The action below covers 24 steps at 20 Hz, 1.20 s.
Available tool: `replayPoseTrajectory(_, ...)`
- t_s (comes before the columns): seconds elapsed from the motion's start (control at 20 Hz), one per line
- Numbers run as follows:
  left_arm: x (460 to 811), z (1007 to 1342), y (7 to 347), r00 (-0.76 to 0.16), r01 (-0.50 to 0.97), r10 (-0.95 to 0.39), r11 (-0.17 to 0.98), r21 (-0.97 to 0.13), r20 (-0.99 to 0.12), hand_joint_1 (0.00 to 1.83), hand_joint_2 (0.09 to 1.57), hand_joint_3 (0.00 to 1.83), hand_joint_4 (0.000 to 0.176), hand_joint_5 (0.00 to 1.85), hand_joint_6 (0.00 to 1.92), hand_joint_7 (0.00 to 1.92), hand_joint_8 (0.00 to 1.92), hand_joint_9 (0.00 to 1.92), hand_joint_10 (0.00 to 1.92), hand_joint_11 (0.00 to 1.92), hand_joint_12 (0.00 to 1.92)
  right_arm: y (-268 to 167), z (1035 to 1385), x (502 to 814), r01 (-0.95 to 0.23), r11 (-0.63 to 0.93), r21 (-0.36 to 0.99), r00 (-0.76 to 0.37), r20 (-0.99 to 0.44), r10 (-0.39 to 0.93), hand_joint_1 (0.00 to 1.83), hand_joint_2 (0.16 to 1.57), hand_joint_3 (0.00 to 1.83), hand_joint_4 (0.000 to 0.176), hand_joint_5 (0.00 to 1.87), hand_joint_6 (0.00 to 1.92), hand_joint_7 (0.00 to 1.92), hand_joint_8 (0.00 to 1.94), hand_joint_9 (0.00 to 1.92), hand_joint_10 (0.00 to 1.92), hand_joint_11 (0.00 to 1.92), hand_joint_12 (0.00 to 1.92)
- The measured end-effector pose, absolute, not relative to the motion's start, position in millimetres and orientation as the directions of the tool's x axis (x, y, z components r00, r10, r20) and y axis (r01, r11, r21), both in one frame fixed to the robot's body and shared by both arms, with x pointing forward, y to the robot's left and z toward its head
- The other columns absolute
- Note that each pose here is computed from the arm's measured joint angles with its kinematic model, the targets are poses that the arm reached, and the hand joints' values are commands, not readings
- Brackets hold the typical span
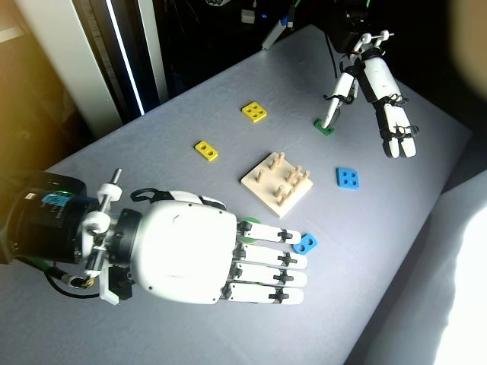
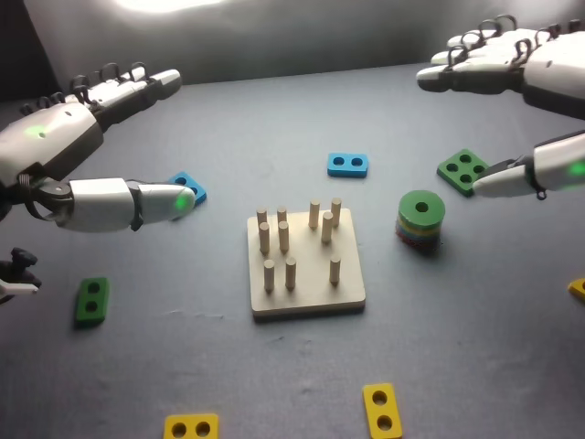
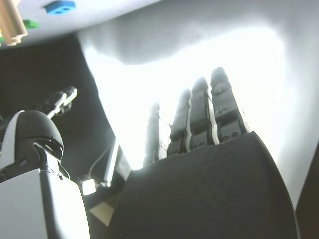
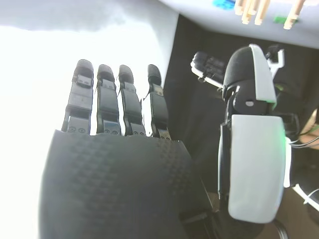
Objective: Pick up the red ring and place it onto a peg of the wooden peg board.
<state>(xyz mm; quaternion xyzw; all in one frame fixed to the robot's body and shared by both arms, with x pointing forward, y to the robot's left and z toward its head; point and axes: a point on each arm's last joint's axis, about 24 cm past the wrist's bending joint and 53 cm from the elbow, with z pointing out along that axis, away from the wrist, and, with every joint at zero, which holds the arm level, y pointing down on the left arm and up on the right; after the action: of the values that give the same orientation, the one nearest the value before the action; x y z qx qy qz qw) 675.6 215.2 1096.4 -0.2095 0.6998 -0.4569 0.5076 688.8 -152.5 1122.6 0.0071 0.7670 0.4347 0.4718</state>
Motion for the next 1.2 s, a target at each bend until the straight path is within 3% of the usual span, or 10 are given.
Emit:
replayPoseTrajectory(0.15,676.4,1096.3,216.1,-0.396,0.168,-0.760,0.492,-0.854,-0.516,0.54,1.02,0.00,0.168,0.10,0.00,0.00,0.00,0.00,0.00,0.00,0.00,-143.8,1111.0,687.8,-0.393,0.619,0.680,-0.584,-0.705,0.403,0.80,0.99,0.00,0.002,0.28,0.03,0.11,0.01,0.00,0.00,0.00,0.00)
replayPoseTrajectory(0.3,676.5,1096.3,216.1,-0.396,0.169,-0.759,0.493,-0.854,-0.516,0.52,1.02,0.00,0.170,0.09,0.00,0.00,0.00,0.00,0.00,0.00,0.00,-136.8,1100.5,687.0,-0.386,0.623,0.680,-0.605,-0.697,0.386,0.75,0.96,0.00,0.022,0.30,0.04,0.13,0.02,0.01,0.00,0.00,0.00)
replayPoseTrajectory(0.4,677.0,1097.4,215.6,-0.396,0.170,-0.761,0.490,-0.855,-0.515,0.50,1.03,0.00,0.171,0.09,0.00,0.00,0.00,0.00,0.00,0.00,0.00,-129.6,1092.4,684.2,-0.388,0.629,0.674,-0.619,-0.696,0.364,0.76,0.95,0.00,0.087,0.33,0.05,0.14,0.02,0.03,0.01,0.00,0.00)
replayPoseTrajectory(0.6,677.5,1099.4,214.2,-0.395,0.175,-0.762,0.486,-0.856,-0.513,0.49,1.03,0.00,0.176,0.09,0.00,0.00,0.00,0.00,0.00,0.01,0.00,-121.8,1077.6,687.4,-0.369,0.631,0.682,-0.643,-0.678,0.357,0.69,0.94,0.00,0.050,0.33,0.04,0.16,0.02,0.03,0.01,0.00,0.00)
replayPoseTrajectory(0.65,677.5,1099.4,214.2,-0.395,0.175,-0.762,0.486,-0.856,-0.513,0.49,1.03,0.00,0.170,0.09,0.00,0.00,0.00,0.00,0.00,0.01,0.00,-122.6,1075.2,689.3,-0.361,0.635,0.683,-0.645,-0.675,0.360,0.69,0.94,0.00,0.038,0.35,0.04,0.18,0.02,0.04,0.01,0.00,0.00)
replayPoseTrajectory(0.8,678.9,1100.7,214.9,-0.393,0.179,-0.760,0.489,-0.854,-0.518,0.47,1.04,0.00,0.168,0.10,0.00,0.00,0.00,0.00,0.00,0.01,0.01,-126.7,1066.7,692.5,-0.342,0.654,0.675,-0.649,-0.673,0.356,0.68,0.95,0.00,0.023,0.35,0.03,0.17,0.01,0.04,0.01,0.00,0.00)
replayPoseTrajectory(0.9,679.1,1101.4,215.2,-0.392,0.180,-0.761,0.487,-0.855,-0.517,0.47,1.04,0.00,0.169,0.10,0.00,0.00,0.00,0.00,0.00,0.01,0.01,-131.2,1061.6,694.9,-0.330,0.672,0.663,-0.649,-0.676,0.348,0.71,0.94,0.00,0.023,0.37,0.04,0.18,0.01,0.04,0.01,0.00,0.00)
replayPoseTrajectory(1.05,679.1,1101.5,215.0,-0.393,0.180,-0.761,0.486,-0.855,-0.516,0.48,1.05,0.00,0.176,0.12,0.01,0.01,0.00,0.00,0.00,0.01,0.01,-134.4,1061.0,697.0,-0.323,0.678,0.660,-0.647,-0.677,0.351,0.75,0.95,0.00,0.049,0.37,0.03,0.19,0.01,0.05,0.01,0.00,0.00)
replayPoseTrajectory(1.2,679.1,1101.6,214.6,-0.393,0.181,-0.761,0.486,-0.855,-0.516,0.48,1.04,0.00,0.176,0.11,0.01,0.00,0.00,0.00,0.00,0.01,0.01,-135.0,1060.2,697.2,-0.321,0.681,0.658,-0.647,-0.678,0.349,0.76,0.96,0.00,0.035,0.39,0.03,0.21,0.01,0.06,0.01,0.00,0.00)
